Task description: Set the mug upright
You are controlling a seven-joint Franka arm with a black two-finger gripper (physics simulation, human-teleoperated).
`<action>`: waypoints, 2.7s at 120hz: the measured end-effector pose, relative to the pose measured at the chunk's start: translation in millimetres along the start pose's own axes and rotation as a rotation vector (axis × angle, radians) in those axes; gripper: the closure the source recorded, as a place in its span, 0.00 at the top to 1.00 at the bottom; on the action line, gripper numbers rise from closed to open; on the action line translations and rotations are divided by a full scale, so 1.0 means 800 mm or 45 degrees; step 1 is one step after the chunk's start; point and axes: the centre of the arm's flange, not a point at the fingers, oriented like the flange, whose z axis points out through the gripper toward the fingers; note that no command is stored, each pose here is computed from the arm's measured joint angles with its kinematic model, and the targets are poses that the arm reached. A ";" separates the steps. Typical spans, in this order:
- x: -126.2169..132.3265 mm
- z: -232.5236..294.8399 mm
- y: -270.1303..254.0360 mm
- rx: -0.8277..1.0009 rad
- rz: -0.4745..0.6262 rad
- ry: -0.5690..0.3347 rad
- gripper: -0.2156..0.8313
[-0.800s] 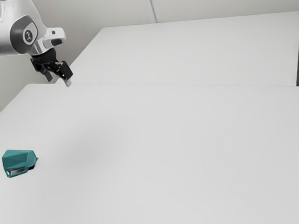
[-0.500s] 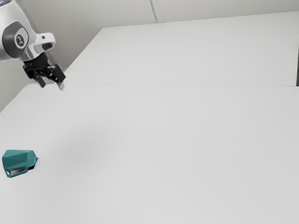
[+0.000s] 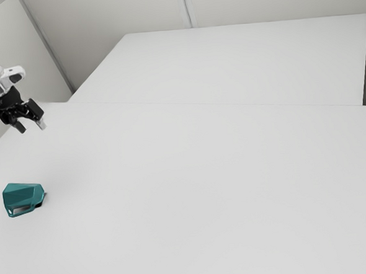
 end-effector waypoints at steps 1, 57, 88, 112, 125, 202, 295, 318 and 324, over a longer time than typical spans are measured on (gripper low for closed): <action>-0.001 0.001 -0.003 -0.002 -0.001 -0.003 0.79; -0.077 0.095 -0.180 -0.152 -0.044 -0.144 0.79; -0.087 0.128 -0.234 -0.229 0.018 -0.185 0.79; -0.082 0.145 -0.257 -0.296 0.089 -0.180 0.79; -0.077 0.153 -0.265 -0.339 0.125 -0.159 0.79; -0.123 0.187 -0.275 -0.617 0.100 -0.127 0.79; -0.150 0.216 -0.268 -0.887 -0.145 -0.065 0.63; -0.158 0.212 -0.270 -0.918 -0.186 -0.067 0.39; -0.159 0.210 -0.269 -0.926 -0.192 -0.066 0.36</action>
